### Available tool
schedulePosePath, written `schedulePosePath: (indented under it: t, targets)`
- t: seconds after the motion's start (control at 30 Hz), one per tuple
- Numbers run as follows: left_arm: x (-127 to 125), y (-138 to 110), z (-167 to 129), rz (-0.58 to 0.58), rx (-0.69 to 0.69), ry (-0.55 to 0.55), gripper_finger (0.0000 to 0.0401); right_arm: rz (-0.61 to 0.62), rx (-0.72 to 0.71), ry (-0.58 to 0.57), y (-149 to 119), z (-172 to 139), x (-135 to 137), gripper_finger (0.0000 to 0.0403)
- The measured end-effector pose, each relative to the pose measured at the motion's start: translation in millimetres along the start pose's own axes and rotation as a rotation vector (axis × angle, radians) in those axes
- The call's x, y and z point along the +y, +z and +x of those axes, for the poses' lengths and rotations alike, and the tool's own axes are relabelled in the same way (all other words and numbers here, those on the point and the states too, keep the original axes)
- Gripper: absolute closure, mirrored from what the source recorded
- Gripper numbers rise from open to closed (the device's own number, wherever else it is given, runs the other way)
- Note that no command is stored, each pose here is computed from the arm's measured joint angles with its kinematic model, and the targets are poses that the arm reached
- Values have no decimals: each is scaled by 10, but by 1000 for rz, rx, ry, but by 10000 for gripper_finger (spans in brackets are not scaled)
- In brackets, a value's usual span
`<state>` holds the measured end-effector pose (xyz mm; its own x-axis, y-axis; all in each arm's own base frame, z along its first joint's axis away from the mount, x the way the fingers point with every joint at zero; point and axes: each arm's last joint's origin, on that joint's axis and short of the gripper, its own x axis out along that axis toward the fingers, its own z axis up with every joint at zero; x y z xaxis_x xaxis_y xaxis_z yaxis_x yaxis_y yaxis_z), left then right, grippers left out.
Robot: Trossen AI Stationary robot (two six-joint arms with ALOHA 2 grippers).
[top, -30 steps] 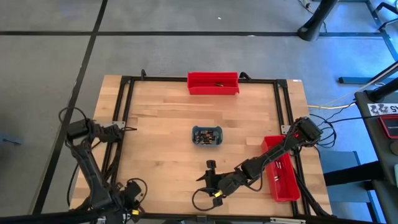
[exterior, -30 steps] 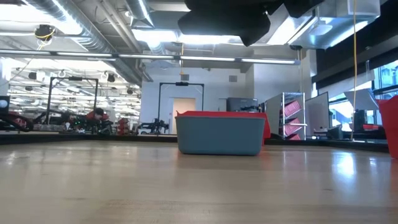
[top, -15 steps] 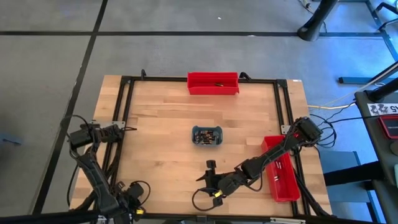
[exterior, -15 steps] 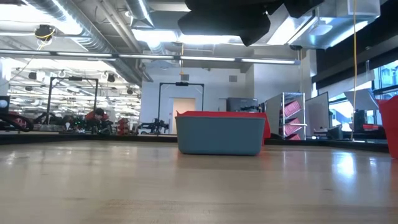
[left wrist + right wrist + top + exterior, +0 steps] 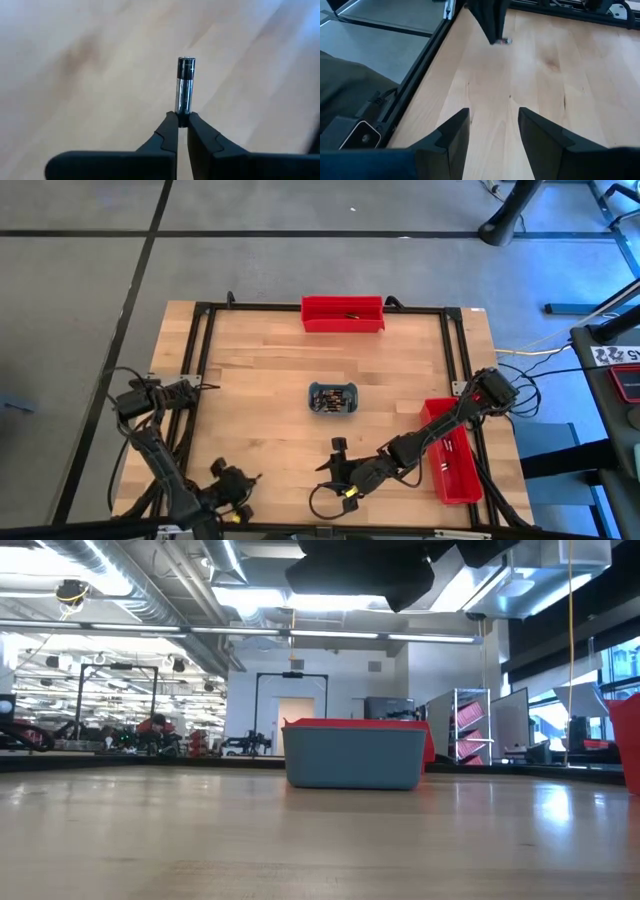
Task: Sort batteries
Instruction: Put the silver battery into the bottom red bin
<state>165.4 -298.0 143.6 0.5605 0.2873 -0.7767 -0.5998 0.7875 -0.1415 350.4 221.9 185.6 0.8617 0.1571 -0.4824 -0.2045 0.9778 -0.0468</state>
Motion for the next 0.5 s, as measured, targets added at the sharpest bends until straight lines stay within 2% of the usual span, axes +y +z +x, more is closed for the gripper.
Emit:
schedulePosePath:
  t: [0.17, 0.27, 0.5]
  targets:
    - [-152, 174, -15, 117, -336, -99, 393, 26, -71, 0, 71, -3, 7, 230]
    - [-261, 293, -7, 197, -510, -109, 394, 34, -162, 12, 164, -14, 17, 230]
    - [-523, 500, -18, 322, -636, -98, 391, -1, -341, 17, 341, -57, 18, 230]
